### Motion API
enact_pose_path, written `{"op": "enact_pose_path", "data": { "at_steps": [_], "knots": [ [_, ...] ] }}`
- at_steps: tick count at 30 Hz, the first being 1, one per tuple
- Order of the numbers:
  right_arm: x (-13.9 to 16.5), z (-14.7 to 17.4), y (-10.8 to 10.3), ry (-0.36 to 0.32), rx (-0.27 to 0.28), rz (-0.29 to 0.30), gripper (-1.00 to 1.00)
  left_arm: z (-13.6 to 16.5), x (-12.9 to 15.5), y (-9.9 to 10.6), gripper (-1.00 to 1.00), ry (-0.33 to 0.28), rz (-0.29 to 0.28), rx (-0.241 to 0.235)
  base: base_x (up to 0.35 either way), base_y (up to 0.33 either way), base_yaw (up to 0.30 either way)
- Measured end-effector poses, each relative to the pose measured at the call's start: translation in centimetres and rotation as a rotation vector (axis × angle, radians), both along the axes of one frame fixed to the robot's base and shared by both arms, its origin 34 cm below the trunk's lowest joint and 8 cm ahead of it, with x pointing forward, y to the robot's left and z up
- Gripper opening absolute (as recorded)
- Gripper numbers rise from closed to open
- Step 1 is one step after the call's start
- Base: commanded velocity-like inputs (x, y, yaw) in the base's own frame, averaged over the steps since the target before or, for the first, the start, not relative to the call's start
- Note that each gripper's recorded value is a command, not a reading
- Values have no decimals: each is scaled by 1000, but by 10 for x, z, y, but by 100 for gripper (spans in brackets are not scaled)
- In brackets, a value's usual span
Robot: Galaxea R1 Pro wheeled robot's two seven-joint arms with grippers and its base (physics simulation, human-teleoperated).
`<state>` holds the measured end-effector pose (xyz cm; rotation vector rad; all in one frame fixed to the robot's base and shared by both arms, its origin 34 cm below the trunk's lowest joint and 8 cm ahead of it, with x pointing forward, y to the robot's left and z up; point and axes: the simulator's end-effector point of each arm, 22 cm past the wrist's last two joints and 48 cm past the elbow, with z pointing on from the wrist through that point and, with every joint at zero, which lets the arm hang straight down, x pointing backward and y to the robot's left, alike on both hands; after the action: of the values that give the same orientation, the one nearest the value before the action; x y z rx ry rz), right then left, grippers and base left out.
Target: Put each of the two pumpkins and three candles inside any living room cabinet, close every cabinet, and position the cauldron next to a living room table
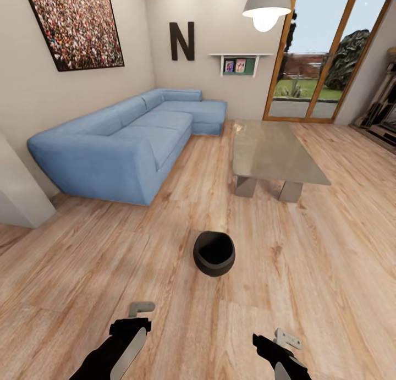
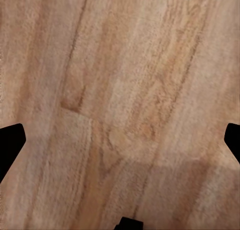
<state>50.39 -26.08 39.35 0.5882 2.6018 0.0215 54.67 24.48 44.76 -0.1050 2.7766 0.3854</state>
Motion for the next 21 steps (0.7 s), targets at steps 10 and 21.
{"op": "enact_pose_path", "data": {
  "at_steps": [10, 21],
  "knots": [
    [4, 20, 0, -5, -1, 0, 100, 19, 2, 5, 100, 5, 12, -1, 0, 0, 0],
    [6, 41, 0, -4, 0, -1, 100, 40, 28, 57, 100, -22, 87, -165, 0, 0, 0]
  ]
}}
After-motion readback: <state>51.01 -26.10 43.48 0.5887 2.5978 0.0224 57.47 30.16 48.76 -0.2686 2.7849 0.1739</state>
